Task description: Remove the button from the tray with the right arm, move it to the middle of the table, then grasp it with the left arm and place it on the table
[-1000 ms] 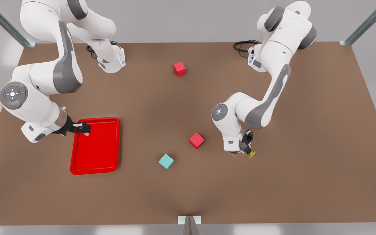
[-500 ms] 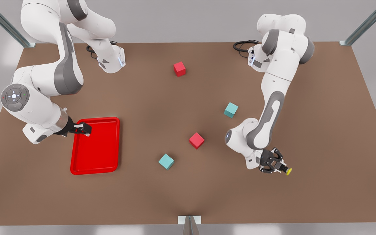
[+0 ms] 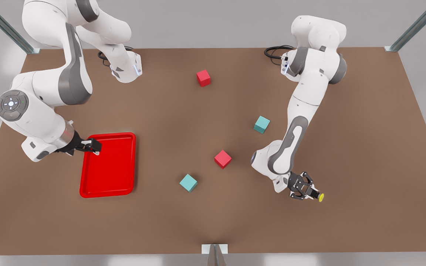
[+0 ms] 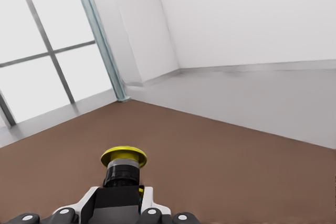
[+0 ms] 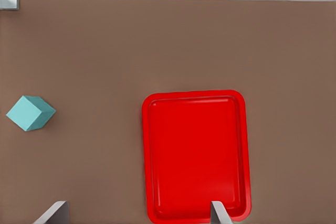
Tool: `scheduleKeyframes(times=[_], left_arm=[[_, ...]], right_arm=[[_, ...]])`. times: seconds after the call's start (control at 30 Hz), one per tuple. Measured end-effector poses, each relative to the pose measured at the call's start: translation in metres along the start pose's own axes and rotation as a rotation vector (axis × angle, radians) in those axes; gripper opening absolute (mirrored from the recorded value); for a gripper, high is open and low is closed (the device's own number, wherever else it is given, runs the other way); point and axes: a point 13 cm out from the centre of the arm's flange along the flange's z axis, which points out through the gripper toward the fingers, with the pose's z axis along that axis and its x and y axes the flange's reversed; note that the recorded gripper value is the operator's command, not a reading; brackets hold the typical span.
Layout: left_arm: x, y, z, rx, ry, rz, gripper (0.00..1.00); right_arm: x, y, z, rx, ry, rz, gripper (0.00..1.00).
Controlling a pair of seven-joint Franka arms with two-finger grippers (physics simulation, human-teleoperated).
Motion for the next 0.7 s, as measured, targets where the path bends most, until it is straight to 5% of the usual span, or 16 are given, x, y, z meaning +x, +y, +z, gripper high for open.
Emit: scheduleKeyframes(times=[0.4, 0.7], left_arm=[[0.014, -0.004, -0.006, 0.006, -0.001, -0.158, 0.44], [0.024, -0.007, -0.013, 0.011, 0.001, -0.219, 0.44]], right_arm=[[-0.017, -0.090, 0.008, 0.002, -0.038, 0.135, 1.00], [-0.005, -0.037, -0.023, -0.008, -0.063, 0.039, 1.00]])
